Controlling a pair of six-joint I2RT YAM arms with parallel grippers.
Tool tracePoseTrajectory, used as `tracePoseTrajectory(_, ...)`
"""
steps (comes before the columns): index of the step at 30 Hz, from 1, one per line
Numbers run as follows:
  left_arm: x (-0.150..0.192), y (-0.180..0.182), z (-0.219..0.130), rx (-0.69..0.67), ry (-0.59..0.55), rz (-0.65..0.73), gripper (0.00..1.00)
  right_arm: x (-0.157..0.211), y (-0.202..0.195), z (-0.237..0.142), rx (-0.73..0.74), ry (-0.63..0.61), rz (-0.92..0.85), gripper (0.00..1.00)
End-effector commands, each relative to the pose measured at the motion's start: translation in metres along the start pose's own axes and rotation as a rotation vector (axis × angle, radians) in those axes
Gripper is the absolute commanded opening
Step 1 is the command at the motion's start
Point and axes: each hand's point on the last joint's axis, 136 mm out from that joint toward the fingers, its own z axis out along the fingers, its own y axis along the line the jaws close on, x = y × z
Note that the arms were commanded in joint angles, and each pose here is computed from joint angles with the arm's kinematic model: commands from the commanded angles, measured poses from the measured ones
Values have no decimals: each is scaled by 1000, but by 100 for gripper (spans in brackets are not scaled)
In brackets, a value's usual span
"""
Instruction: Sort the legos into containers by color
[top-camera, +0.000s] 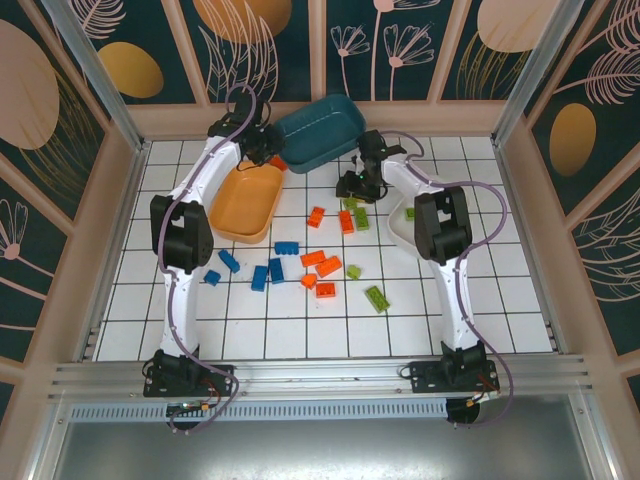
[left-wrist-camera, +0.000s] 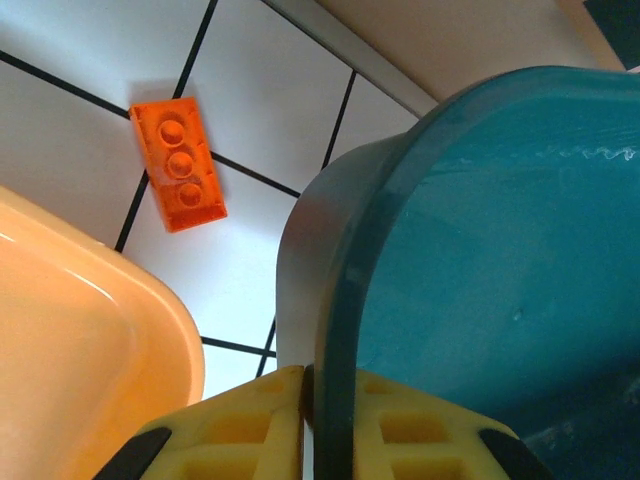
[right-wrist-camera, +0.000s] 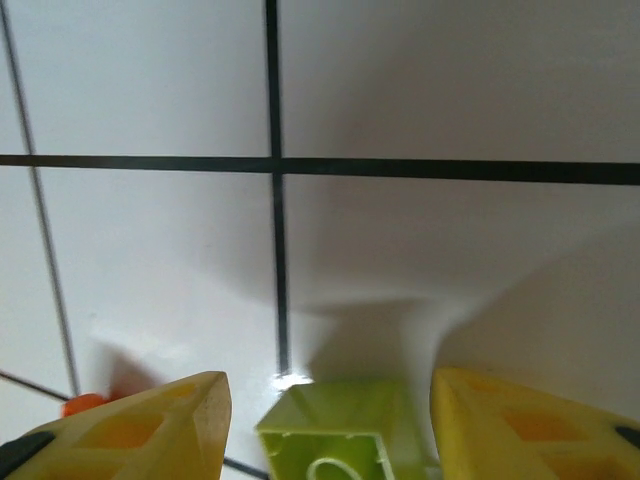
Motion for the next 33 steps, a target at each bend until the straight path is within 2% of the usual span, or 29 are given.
tracePoseTrajectory(1, -11, -13, -28, 28, -36, 40, 15, -5, -16, -7, 105, -33, -46, 55)
tracePoseTrajectory(12, -7, -1, -33, 4, -25, 60, 15, -2, -12, -2, 162, -23, -88, 52)
tracePoseTrajectory(20, -6, 12, -39, -44, -26, 81, 15, 11, -10, -3, 179, 19, -40, 50)
tracePoseTrajectory(26, -3, 19, -37, -64, -14, 89, 15, 18, -15, 3, 198, 41, -26, 45)
tracePoseTrajectory(33, 2, 23, -35, -74, -4, 85, 14, 9, -17, 4, 215, 11, -28, 36)
